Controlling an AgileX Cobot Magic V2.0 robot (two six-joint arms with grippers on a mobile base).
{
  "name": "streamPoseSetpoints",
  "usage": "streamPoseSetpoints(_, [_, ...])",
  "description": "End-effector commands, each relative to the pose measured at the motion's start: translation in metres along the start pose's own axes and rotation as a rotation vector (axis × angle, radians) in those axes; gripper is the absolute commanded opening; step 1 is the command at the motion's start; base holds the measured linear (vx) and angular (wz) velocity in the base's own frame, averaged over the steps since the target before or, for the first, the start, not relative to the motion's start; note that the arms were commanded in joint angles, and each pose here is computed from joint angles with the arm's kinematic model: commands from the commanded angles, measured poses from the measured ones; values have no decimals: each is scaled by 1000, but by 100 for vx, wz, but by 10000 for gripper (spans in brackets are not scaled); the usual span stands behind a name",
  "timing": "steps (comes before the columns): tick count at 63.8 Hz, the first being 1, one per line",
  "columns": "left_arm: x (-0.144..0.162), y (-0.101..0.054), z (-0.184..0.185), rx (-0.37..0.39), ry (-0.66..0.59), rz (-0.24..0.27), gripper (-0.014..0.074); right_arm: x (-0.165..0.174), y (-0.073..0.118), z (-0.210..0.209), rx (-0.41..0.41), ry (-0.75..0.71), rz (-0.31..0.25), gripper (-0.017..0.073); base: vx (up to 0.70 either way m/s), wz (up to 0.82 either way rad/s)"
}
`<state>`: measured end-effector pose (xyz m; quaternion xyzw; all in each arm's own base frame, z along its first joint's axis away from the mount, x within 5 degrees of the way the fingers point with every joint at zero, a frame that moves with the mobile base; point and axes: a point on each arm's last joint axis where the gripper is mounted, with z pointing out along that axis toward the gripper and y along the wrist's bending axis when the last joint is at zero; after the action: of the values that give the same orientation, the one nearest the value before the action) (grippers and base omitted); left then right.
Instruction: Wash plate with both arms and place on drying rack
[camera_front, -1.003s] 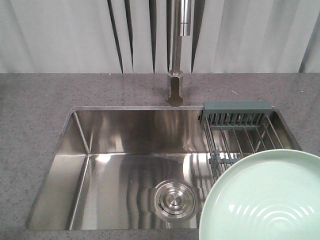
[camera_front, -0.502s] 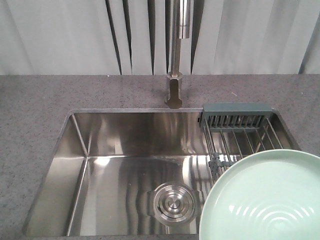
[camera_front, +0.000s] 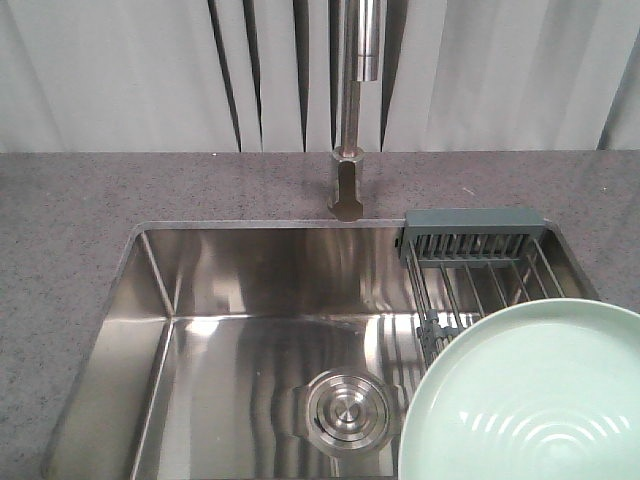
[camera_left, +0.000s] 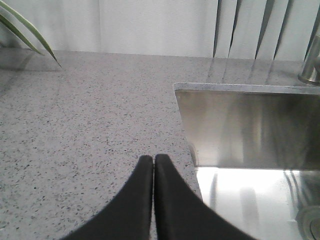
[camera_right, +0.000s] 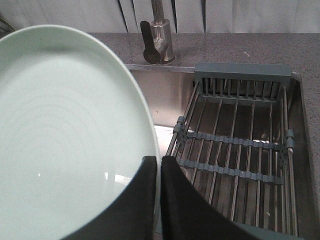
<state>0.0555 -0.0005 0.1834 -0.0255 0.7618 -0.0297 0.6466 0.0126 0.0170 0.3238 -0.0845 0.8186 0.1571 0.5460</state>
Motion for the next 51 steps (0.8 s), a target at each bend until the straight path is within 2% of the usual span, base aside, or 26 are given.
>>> streamPoseSetpoints(1, [-16, -2, -4, 13, -112, -18, -6, -14, 1, -2, 0, -91, 1, -1, 1, -1])
streamPoseSetpoints(51, [-16, -2, -4, 13, -116, -16, -6, -14, 1, -2, 0, -91, 1, -1, 0, 0])
